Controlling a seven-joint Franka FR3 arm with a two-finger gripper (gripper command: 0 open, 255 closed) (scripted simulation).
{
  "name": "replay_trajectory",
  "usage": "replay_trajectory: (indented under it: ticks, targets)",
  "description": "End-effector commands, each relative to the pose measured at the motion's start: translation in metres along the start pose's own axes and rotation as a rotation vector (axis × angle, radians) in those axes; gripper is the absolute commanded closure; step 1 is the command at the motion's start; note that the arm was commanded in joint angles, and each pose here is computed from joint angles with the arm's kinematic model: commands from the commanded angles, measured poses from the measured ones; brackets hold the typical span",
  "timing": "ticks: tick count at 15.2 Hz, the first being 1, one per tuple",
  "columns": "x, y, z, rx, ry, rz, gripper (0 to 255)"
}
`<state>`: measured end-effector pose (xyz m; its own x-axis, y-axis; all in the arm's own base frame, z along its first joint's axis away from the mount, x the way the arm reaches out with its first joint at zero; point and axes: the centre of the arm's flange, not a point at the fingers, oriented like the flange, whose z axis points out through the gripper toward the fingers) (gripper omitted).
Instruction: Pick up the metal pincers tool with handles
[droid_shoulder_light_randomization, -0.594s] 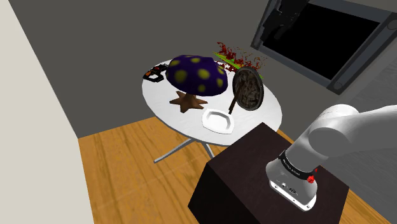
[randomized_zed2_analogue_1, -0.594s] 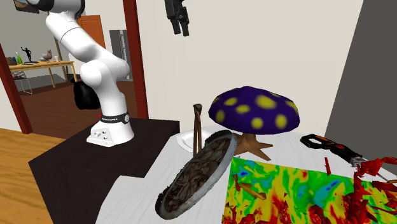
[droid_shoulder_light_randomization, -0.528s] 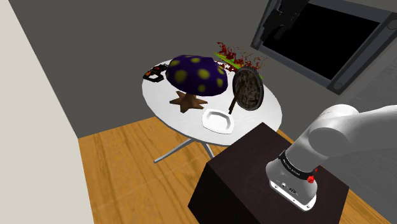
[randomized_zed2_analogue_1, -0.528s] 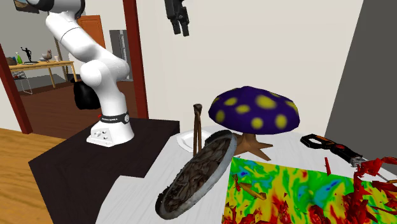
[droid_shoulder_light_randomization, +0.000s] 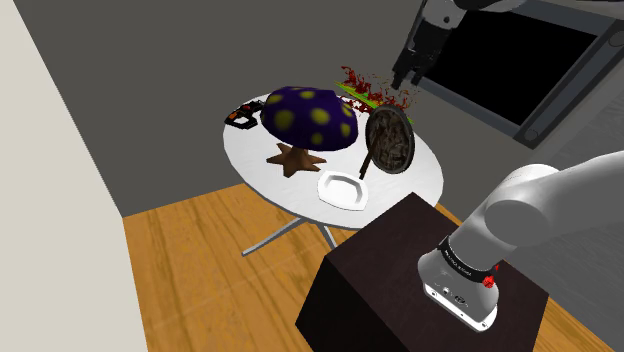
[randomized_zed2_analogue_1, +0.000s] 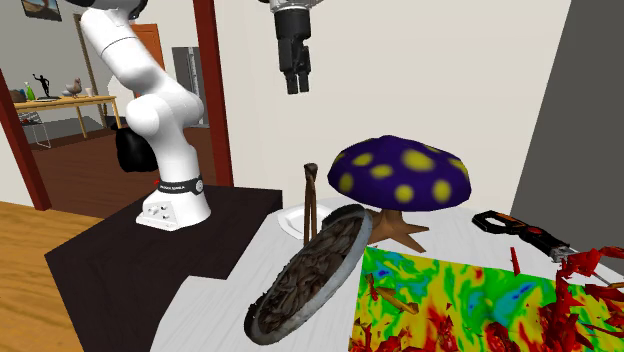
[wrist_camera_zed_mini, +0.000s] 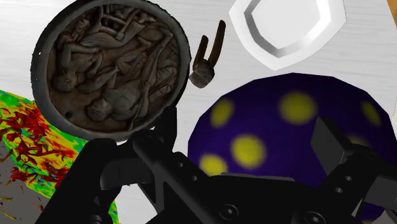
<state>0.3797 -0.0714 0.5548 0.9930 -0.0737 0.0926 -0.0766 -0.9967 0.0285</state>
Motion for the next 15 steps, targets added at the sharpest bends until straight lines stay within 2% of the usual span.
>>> replay_trajectory:
  ticks: [1,10,11,15]
  targets:
    - [0.010,0.006,0.022,0.002,-0.032,-0.005,0]
    - [0.052,0.040,0.136,0.013,-0.173,-0.028,0]
    - [0.055,0.042,0.144,0.013,-0.183,-0.029,0]
    - [0.053,0.042,0.165,0.013,-0.183,-0.029,0]
